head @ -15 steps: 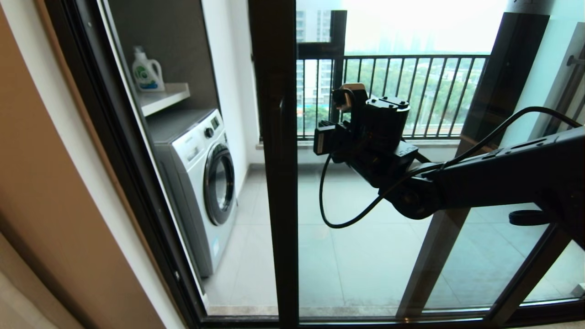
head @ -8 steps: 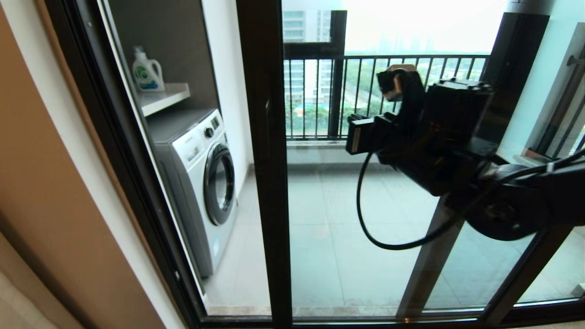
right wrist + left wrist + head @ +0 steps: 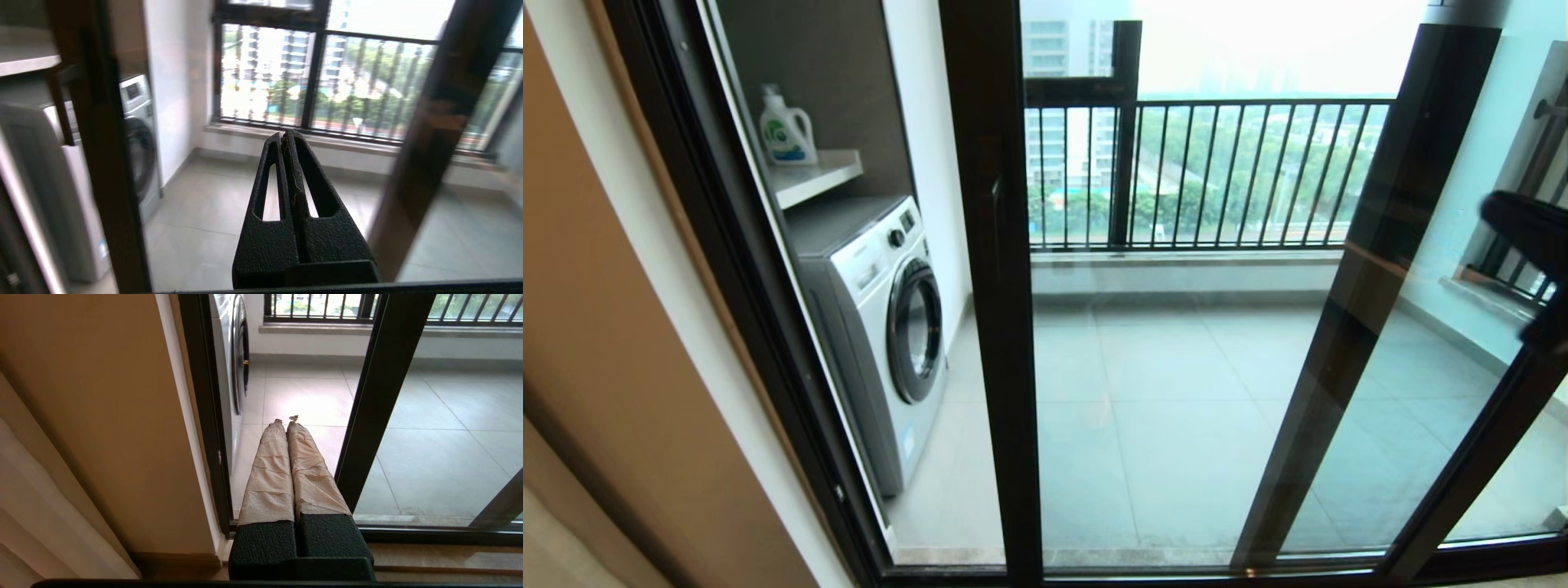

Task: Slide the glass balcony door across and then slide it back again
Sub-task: Close the slid door

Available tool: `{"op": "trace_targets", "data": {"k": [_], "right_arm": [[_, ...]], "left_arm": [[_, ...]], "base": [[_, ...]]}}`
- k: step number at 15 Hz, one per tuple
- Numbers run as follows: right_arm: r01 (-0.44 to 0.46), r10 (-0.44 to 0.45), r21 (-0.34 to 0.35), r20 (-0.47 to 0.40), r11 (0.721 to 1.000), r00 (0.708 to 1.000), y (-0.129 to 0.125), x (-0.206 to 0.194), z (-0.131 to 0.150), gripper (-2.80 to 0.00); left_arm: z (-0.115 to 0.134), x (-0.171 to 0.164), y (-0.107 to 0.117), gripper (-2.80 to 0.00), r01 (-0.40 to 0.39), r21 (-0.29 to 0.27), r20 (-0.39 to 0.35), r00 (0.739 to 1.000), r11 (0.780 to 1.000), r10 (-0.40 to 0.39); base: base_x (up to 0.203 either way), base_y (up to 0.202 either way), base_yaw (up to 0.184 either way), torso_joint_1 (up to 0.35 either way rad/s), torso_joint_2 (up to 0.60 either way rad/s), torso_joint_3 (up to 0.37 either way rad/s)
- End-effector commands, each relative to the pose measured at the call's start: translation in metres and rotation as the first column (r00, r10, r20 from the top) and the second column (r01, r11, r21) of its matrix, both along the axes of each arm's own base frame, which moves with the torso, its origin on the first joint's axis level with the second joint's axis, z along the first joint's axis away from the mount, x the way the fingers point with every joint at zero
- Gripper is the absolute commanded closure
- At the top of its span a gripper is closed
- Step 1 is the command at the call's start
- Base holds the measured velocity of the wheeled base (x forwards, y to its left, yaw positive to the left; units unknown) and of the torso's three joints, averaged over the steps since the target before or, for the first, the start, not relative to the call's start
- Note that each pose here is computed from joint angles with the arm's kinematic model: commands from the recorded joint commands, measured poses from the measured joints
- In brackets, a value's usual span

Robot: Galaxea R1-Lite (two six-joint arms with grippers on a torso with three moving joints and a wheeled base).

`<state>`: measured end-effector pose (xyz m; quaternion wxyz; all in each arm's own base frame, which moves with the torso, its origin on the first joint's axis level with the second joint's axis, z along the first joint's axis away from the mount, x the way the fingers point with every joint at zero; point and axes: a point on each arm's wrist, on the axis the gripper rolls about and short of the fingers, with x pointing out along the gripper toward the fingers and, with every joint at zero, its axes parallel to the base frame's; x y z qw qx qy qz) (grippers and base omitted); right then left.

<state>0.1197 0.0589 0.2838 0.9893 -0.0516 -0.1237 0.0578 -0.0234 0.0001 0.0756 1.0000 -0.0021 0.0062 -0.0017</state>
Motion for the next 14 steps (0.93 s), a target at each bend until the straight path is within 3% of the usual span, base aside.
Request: {"op": "trace_targets", "data": {"k": [1, 5, 8, 10, 13, 14], "right_arm": [[0.183, -0.191, 0.071, 0.126, 0.98, 0.973, -0.049, -0.069, 0.004, 0.0], [0.367, -0.376, 0.083, 0.23, 0.926, 0.897, -0.071, -0.154, -0.017, 0.0], [0.393, -0.386, 0.038, 0.293, 0.919, 0.875, -0.066, -0.204, -0.046, 0.0], [0.352, -0.334, -0.034, 0.244, 0.935, 0.91, -0.063, -0.209, -0.081, 0.0], [0.217, -0.215, -0.093, 0.033, 0.972, 0.976, -0.06, -0.179, -0.131, 0.0], [0.168, -0.174, -0.115, -0.043, 0.979, 0.984, -0.059, -0.167, -0.15, 0.0]], "left_arm": [[0.0, 0.0, 0.0, 0.0, 0.0, 0.0, -0.001, 1.0, 1.0, 0.0], [0.0, 0.0, 0.0, 0.0, 0.0, 0.0, -0.001, 1.0, 1.0, 0.0], [0.0, 0.0, 0.0, 0.0, 0.0, 0.0, -0.001, 1.0, 1.0, 0.0], [0.0, 0.0, 0.0, 0.0, 0.0, 0.0, -0.001, 1.0, 1.0, 0.0], [0.0, 0.0, 0.0, 0.0, 0.0, 0.0, -0.001, 1.0, 1.0, 0.0], [0.0, 0.0, 0.0, 0.0, 0.0, 0.0, -0.001, 1.0, 1.0, 0.0]], "base": [[0.0, 0.0, 0.0, 0.0, 0.0, 0.0], [0.0, 0.0, 0.0, 0.0, 0.0, 0.0], [0.0, 0.0, 0.0, 0.0, 0.0, 0.0], [0.0, 0.0, 0.0, 0.0, 0.0, 0.0], [0.0, 0.0, 0.0, 0.0, 0.0, 0.0], [0.0, 0.0, 0.0, 0.0, 0.0, 0.0]]}}
